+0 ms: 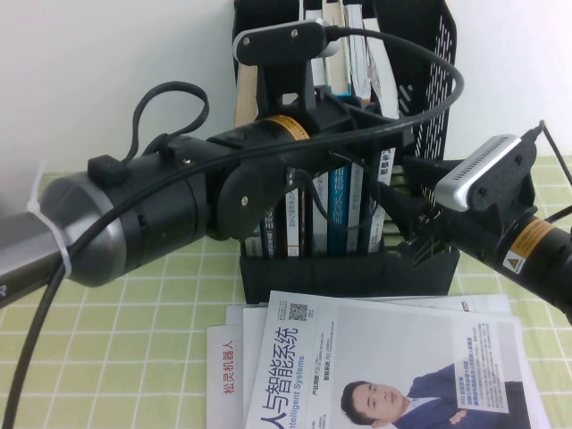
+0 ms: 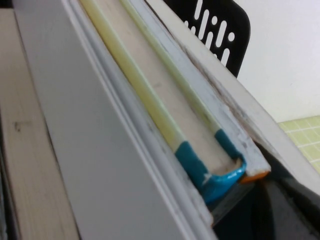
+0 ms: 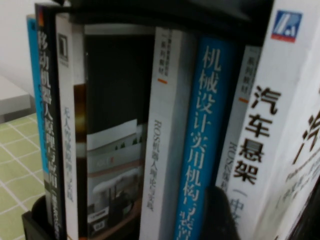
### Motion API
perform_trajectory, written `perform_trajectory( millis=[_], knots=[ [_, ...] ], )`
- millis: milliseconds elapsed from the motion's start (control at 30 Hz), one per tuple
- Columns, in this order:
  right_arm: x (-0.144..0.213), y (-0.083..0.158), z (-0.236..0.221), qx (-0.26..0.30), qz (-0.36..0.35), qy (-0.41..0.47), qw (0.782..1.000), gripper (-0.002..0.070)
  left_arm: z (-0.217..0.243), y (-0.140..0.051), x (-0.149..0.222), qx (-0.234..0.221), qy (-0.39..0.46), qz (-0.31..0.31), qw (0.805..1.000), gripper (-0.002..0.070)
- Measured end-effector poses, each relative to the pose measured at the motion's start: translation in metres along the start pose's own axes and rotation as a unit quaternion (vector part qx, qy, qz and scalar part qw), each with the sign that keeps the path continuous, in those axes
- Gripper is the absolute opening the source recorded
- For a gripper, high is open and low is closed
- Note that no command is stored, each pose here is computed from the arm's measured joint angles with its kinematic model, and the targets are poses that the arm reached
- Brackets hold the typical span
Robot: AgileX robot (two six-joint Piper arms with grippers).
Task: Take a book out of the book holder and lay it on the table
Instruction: Pick up the right side book from the book shelf
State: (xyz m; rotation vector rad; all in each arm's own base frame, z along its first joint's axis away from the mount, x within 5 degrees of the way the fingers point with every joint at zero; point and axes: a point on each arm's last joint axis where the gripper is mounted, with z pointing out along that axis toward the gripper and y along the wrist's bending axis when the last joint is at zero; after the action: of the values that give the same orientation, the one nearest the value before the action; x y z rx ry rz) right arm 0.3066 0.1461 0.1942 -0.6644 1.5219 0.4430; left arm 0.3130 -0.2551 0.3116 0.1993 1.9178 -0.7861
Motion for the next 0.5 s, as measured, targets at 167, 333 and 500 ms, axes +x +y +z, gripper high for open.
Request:
perform_trajectory(
  millis=[167,333,500],
  knots=[
    [0.0,-0.001,0.002,0.006,0.004,-0.001,1.0,0.0418,0.001,-0.006,0.002,0.008,0.002,-0.016,1.0,-0.0003],
    [0.0,-0.002,0.002,0.015,0.005,-0.003,1.0,0.0418,0.0,-0.022,0.011,0.027,0.013,-0.006,1.0,-0.0003],
    [-0.001,-0.004,0.002,0.026,0.01,-0.004,1.0,0.0414,0.001,-0.031,0.021,0.035,0.033,0.004,0.999,-0.0003]
  ],
)
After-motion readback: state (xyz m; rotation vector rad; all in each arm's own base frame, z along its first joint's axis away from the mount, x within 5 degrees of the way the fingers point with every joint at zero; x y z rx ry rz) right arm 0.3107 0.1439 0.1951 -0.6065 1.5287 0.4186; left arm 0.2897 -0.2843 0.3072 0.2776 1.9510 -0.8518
